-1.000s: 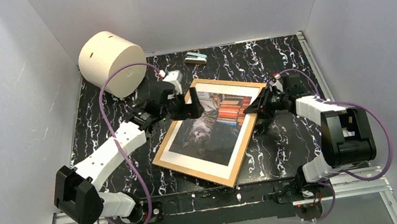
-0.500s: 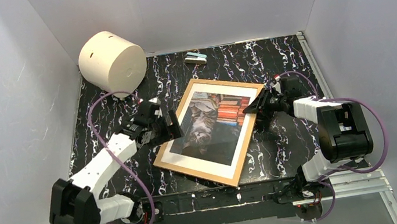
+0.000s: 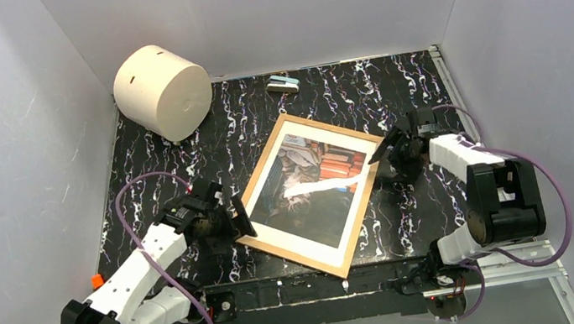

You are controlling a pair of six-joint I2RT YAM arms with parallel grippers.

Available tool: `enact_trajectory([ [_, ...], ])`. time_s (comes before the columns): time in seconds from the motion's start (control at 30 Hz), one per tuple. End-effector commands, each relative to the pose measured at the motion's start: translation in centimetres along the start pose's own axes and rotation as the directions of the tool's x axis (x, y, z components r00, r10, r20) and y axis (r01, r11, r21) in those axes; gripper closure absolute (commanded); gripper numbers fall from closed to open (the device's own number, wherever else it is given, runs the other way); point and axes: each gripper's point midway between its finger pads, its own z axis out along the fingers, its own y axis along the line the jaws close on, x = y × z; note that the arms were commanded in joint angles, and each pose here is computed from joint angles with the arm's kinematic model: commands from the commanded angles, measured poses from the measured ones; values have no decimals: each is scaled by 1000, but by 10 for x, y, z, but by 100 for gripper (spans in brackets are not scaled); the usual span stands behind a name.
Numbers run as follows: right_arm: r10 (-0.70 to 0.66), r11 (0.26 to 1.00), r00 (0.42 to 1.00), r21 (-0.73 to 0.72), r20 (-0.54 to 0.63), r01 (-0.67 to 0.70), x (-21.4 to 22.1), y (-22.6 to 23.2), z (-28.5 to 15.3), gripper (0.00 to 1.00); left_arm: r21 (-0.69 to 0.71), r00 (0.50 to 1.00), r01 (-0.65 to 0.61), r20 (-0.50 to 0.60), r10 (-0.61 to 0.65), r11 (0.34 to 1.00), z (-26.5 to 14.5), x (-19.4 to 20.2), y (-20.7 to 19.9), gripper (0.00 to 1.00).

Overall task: Put the photo into the frame
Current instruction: Turn over the photo frame at the center of the board, then adjust the photo frame at the center of the board.

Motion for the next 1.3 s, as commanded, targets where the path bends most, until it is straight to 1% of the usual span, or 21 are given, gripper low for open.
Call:
enact_trajectory([
  [0.0, -45, 975, 991, 224, 129, 15, -29, -24, -30, 8, -32, 990, 29, -135, -33, 999, 4, 30, 13, 2],
  [0.03, -75, 982, 985, 184, 155, 46, -39, -11, -32, 9, -27, 987, 30, -155, -34, 999, 6, 34, 13, 2],
  [0.13, -142, 990, 973, 9, 182, 143, -62, 39, -30, 9, -23, 981, 19, -193, -23, 1000, 14, 41, 15, 2],
  [0.2, -168, 982, 973, -62, 158, 180, -74, 65, -20, 9, 3, 980, 1, -197, 0, 1000, 18, 41, 12, 2],
  [0.27, -197, 974, 974, -88, 115, 208, -86, 79, -2, 9, 25, 980, -4, -200, 9, 1000, 23, 42, 10, 2],
  [0.37, -246, 963, 968, -103, 49, 250, -100, 89, 32, 9, 104, 978, 19, -207, 3, 994, 32, 40, -7, 2],
  [0.47, -316, 942, 948, -110, 37, 318, -112, 94, 52, 9, 110, 978, 32, -209, -8, 993, 39, 33, -14, 2],
  [0.57, -359, 927, 933, -117, 7, 357, -112, 92, 63, 9, 101, 981, 10, -192, 9, 995, 47, 24, -17, 2],
  [0.67, -359, 928, 930, -132, -73, 348, -94, 82, 66, 9, 77, 985, -24, -171, 37, 997, 51, 12, -18, 2],
  [0.8, -308, 945, 936, -168, -171, 280, -50, 65, 48, 10, 62, 987, -59, -142, 68, 996, 56, -12, -27, 2],
  [0.9, -282, 954, 938, -167, -204, 250, -23, 51, 30, 10, 59, 991, -72, -113, 78, 996, 61, -36, -35, 2],
  [1.03, -258, 960, 942, -162, -215, 226, 0, 40, 5, 11, 71, 992, -79, -95, 86, 994, 74, -64, -48, 2],
  [1.17, -204, 970, 938, -190, -279, 155, 33, 28, -8, 12, 124, 991, -90, -89, 102, 988, 92, -90, -68, 2],
  [1.27, -174, 966, 931, -241, -321, 98, 58, 24, -17, 13, 196, 986, -131, -79, 148, 972, 104, -112, -92, 1],
])
